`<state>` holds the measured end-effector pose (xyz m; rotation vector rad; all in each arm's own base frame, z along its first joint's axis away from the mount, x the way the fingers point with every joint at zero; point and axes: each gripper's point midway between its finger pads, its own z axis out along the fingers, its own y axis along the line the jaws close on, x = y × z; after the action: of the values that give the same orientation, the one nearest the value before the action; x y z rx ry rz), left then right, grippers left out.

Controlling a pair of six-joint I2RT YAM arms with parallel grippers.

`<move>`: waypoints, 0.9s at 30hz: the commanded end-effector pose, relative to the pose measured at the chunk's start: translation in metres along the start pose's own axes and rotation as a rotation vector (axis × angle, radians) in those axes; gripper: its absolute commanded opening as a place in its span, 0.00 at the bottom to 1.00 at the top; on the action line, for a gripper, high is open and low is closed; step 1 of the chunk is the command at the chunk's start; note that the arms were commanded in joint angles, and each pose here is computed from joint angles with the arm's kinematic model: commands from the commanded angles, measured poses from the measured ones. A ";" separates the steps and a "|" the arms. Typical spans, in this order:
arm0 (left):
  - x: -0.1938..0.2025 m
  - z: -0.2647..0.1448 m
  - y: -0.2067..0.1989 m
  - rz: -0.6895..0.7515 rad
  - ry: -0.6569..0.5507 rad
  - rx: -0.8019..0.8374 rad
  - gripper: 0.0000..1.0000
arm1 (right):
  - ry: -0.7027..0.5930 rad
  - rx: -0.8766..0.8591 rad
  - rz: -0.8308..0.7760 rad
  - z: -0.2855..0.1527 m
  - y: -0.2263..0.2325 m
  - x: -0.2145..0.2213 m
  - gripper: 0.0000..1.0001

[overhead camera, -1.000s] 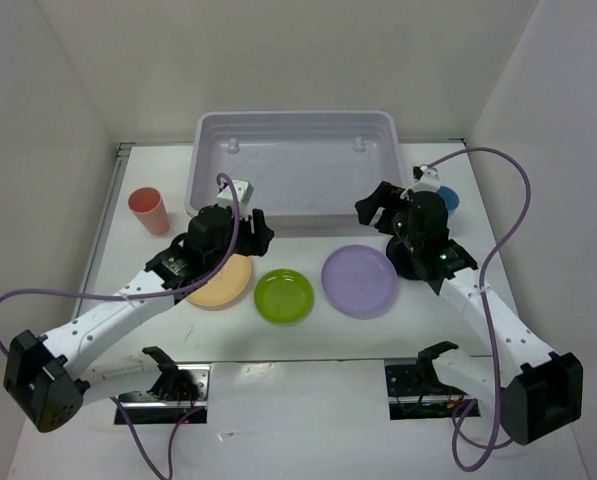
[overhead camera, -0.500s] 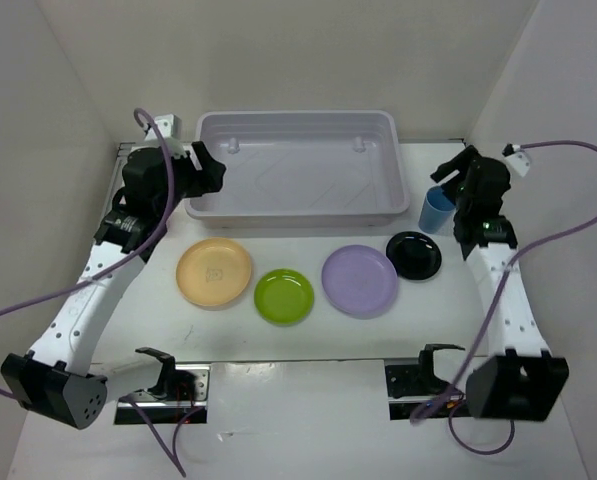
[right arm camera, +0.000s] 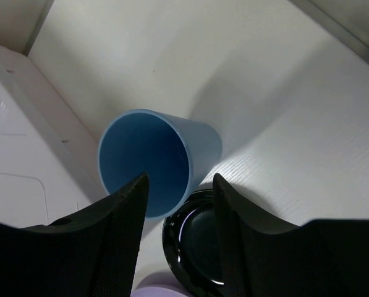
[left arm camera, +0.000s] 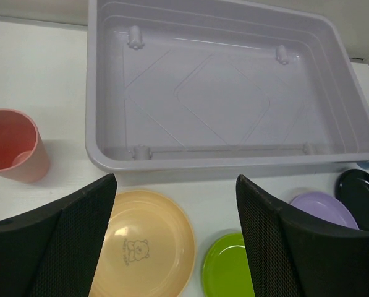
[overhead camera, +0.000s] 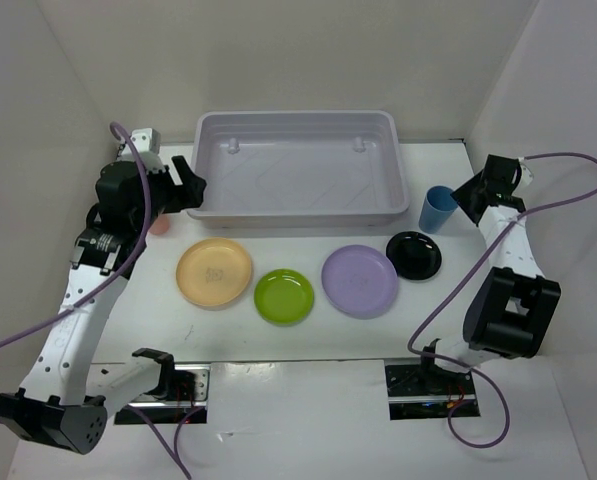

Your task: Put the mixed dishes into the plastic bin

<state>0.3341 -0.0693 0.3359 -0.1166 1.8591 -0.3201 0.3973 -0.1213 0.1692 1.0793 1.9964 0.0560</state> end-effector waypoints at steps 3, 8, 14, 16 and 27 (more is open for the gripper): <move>0.000 -0.008 -0.003 0.022 -0.021 0.035 0.85 | 0.029 -0.010 -0.037 0.006 0.009 0.006 0.51; 0.008 -0.006 -0.004 0.031 0.007 0.050 0.87 | 0.062 0.041 -0.060 0.019 0.004 0.020 0.55; 0.010 -0.003 0.000 0.028 0.015 0.038 0.91 | 0.104 0.071 -0.081 0.035 0.004 0.033 0.02; 0.007 -0.006 0.002 0.035 0.004 0.032 0.91 | 0.107 0.101 -0.101 0.034 0.005 0.036 0.00; 0.007 -0.003 0.007 0.029 0.011 0.026 0.92 | -0.158 -0.272 -0.236 -0.117 0.166 -0.008 0.00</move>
<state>0.3273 -0.0645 0.3224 -0.0884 1.8903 -0.3171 0.4231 -0.0247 0.2408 0.7720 2.0298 -0.0053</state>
